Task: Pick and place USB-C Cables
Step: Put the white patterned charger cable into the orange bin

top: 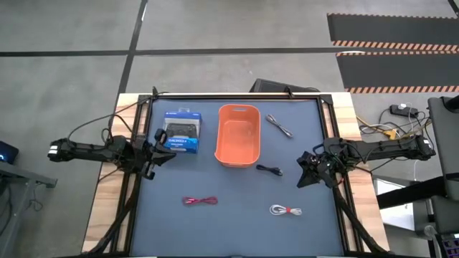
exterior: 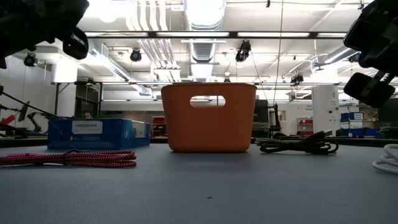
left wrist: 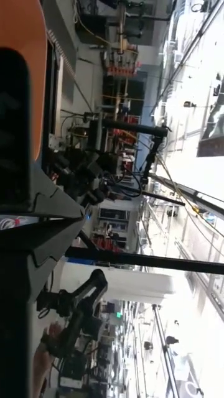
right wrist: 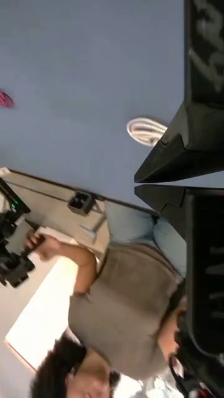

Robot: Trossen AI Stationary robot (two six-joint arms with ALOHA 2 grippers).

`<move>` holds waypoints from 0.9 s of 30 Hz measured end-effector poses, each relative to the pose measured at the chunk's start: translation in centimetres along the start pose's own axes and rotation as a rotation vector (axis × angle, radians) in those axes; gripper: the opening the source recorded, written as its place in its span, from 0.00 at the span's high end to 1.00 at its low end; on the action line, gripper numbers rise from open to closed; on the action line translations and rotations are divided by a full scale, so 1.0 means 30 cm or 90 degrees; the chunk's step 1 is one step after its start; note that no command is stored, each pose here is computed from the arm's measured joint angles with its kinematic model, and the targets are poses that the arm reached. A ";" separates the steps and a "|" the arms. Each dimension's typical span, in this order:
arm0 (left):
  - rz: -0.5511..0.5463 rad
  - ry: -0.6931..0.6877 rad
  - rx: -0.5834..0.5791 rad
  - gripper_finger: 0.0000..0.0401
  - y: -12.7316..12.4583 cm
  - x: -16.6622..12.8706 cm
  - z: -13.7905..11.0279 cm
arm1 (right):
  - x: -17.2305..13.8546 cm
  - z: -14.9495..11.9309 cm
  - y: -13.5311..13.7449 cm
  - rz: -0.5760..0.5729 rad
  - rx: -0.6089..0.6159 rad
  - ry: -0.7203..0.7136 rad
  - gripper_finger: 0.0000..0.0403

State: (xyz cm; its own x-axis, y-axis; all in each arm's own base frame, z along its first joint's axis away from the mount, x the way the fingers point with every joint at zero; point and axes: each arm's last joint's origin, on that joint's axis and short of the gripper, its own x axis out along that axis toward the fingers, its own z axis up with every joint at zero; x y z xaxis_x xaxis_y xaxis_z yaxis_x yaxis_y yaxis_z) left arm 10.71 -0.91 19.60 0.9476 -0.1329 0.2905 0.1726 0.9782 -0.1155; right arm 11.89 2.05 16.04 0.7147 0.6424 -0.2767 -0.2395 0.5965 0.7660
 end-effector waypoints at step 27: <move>-0.026 -0.189 0.012 1.00 -0.015 -0.015 0.094 | -0.041 0.123 0.091 0.002 -0.149 -0.369 0.98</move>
State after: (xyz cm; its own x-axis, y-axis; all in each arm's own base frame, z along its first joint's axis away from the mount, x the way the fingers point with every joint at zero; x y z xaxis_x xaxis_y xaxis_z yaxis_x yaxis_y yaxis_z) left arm 9.46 -0.83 22.21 0.8190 -0.1228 0.5605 0.2019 0.9760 -0.0812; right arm 12.79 1.12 20.62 0.9382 0.3182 0.1359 -0.3335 0.7269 0.6003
